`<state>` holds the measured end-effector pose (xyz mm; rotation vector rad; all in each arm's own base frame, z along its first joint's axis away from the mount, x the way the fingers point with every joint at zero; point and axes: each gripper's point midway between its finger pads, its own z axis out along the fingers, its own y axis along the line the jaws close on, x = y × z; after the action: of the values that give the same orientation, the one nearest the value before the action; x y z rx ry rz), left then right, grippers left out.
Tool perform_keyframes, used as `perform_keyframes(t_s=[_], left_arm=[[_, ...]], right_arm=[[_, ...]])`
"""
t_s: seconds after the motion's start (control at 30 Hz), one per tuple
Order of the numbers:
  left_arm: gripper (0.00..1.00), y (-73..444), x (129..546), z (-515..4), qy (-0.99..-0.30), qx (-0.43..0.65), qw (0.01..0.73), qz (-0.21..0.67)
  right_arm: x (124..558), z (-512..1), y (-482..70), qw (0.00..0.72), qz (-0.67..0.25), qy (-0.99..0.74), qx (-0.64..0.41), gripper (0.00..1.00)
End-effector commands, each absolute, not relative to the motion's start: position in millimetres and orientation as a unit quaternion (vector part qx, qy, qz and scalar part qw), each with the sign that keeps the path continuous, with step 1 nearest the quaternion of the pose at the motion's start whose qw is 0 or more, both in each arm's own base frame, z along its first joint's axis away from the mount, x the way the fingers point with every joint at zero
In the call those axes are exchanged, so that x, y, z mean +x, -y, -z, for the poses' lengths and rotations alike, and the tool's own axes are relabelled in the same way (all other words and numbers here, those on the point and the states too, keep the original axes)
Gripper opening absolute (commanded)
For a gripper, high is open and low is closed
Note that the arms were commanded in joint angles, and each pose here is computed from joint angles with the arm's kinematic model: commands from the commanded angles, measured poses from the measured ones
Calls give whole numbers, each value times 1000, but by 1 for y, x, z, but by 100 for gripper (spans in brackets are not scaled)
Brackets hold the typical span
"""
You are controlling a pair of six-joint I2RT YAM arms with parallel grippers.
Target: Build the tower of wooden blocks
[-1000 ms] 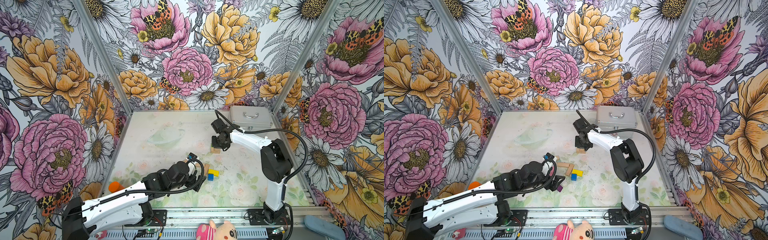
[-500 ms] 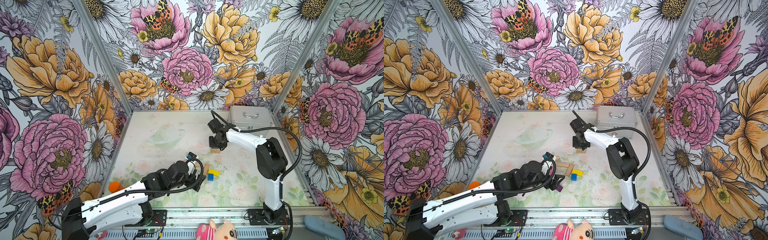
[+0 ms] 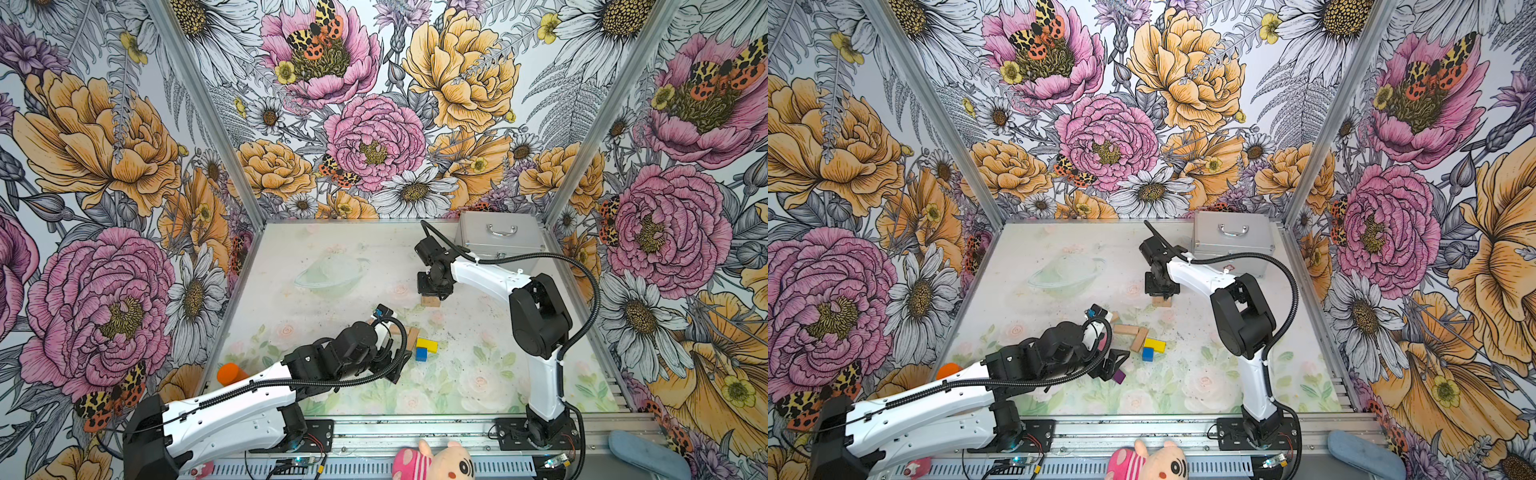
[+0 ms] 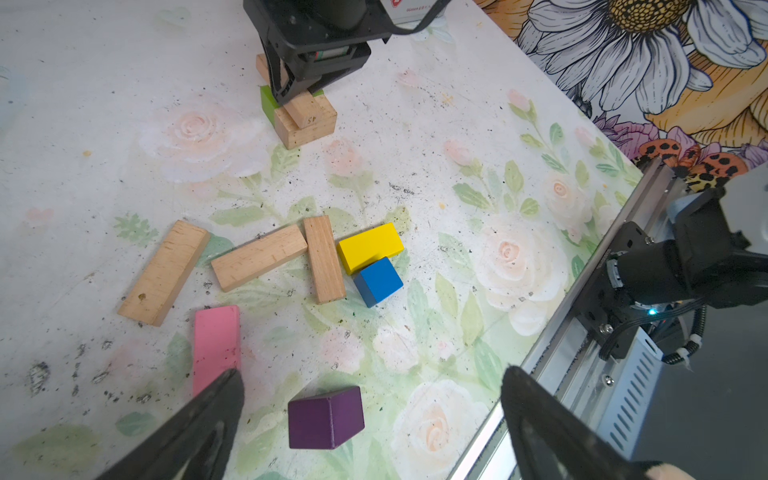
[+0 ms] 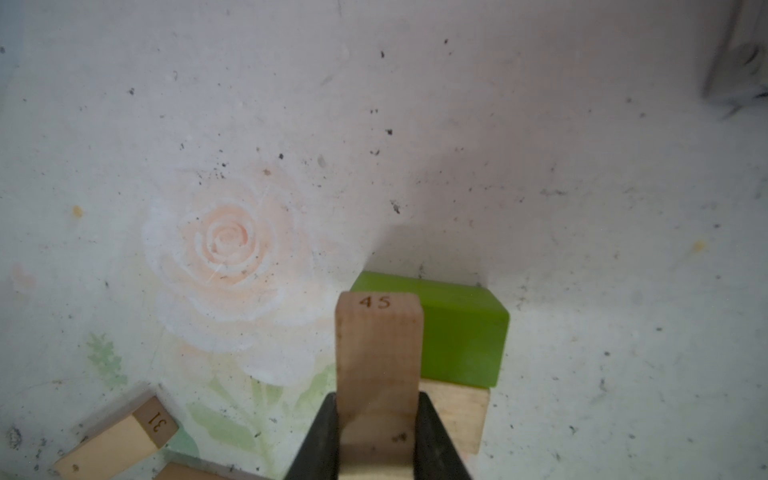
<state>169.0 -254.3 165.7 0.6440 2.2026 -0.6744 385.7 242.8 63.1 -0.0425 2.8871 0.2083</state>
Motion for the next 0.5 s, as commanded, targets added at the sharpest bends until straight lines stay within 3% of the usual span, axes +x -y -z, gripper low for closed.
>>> perform_keyframes(t_s=[0.0, 0.47], left_arm=[[98, 253, 172, -171, -850, 250, 379, 268], [98, 251, 173, -173, -849, 245, 385, 268]], right_arm=[[391, -61, -245, 127, -65, -990, -14, 26], [391, -59, -244, 124, -60, -990, -3, 29]])
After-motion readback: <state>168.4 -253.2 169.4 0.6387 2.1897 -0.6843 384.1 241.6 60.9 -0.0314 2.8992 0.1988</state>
